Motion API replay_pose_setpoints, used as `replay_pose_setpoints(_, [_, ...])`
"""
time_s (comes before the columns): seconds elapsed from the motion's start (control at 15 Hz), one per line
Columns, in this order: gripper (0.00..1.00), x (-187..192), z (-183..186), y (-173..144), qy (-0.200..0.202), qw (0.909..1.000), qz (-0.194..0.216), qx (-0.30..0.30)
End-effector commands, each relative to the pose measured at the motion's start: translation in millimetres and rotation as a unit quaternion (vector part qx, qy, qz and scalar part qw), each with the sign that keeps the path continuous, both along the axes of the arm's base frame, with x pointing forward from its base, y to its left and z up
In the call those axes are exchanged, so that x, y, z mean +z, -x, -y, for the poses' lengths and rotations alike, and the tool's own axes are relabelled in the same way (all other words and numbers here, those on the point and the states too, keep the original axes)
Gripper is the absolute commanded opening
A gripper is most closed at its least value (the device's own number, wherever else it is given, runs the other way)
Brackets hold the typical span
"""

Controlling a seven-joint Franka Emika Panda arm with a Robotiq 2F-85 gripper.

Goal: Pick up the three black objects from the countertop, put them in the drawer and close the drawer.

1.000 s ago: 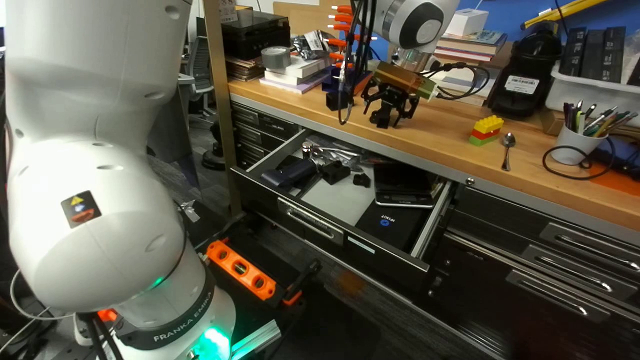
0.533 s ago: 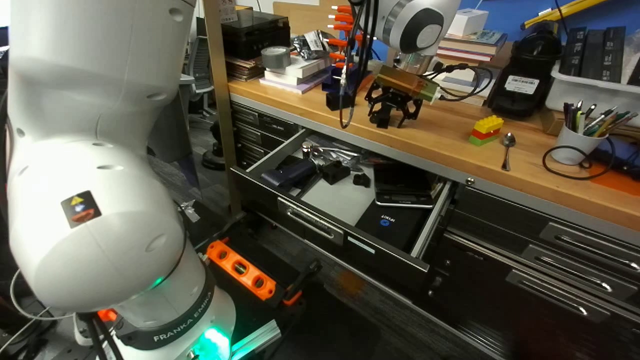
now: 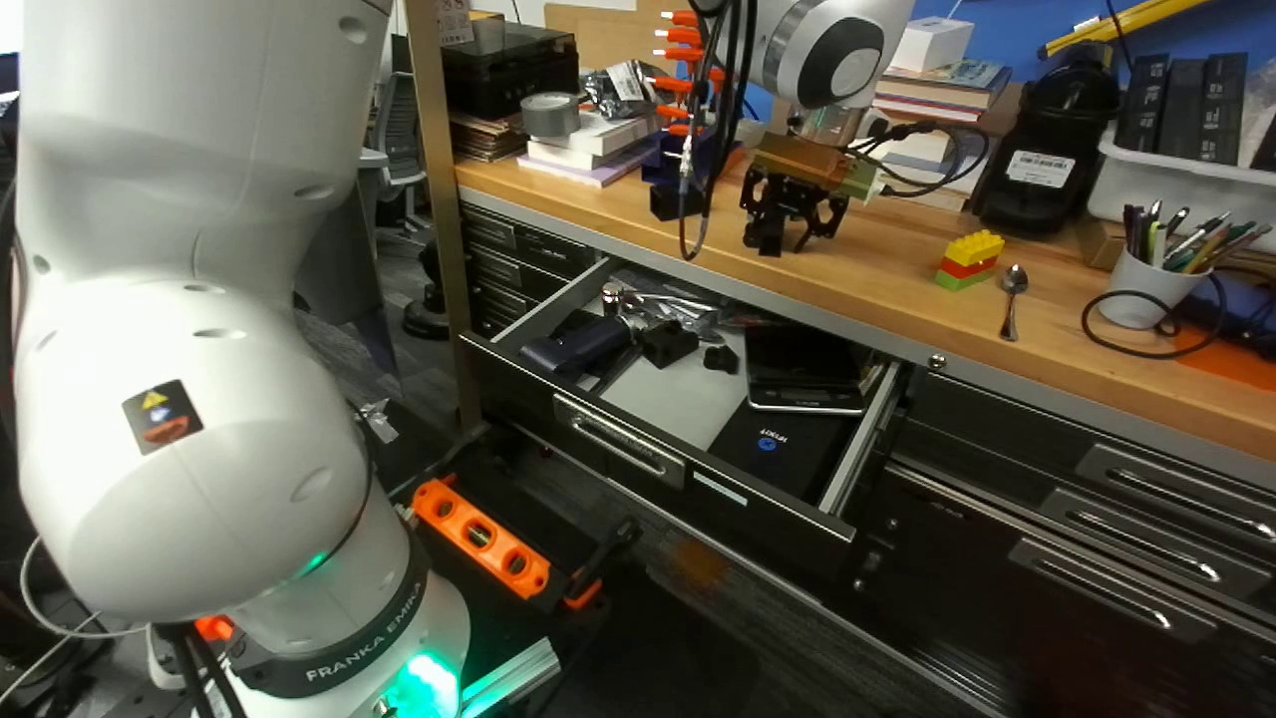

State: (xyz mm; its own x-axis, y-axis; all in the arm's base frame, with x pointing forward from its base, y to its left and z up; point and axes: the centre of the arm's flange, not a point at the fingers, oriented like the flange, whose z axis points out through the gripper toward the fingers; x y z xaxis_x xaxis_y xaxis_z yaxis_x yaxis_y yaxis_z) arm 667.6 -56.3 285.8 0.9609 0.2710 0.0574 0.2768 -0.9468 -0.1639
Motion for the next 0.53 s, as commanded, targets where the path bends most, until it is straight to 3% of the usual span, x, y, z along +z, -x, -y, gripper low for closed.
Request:
replay_pose_setpoints(0.0, [0.42,-1.1,-2.0,-2.0,0.023,0.9995,0.016,-0.016])
replay_pose_setpoints(0.2, [0.22,0.0,1.0,4.1,0.036,0.9988,0.016,-0.03])
replay_pose_setpoints(0.33, [0.23,1.8,-1.2,15.7,0.047,0.9973,-0.003,-0.057])
replay_pose_setpoints(0.47, [0.16,5.2,-6.0,36.8,0.054,0.9945,-0.016,-0.089])
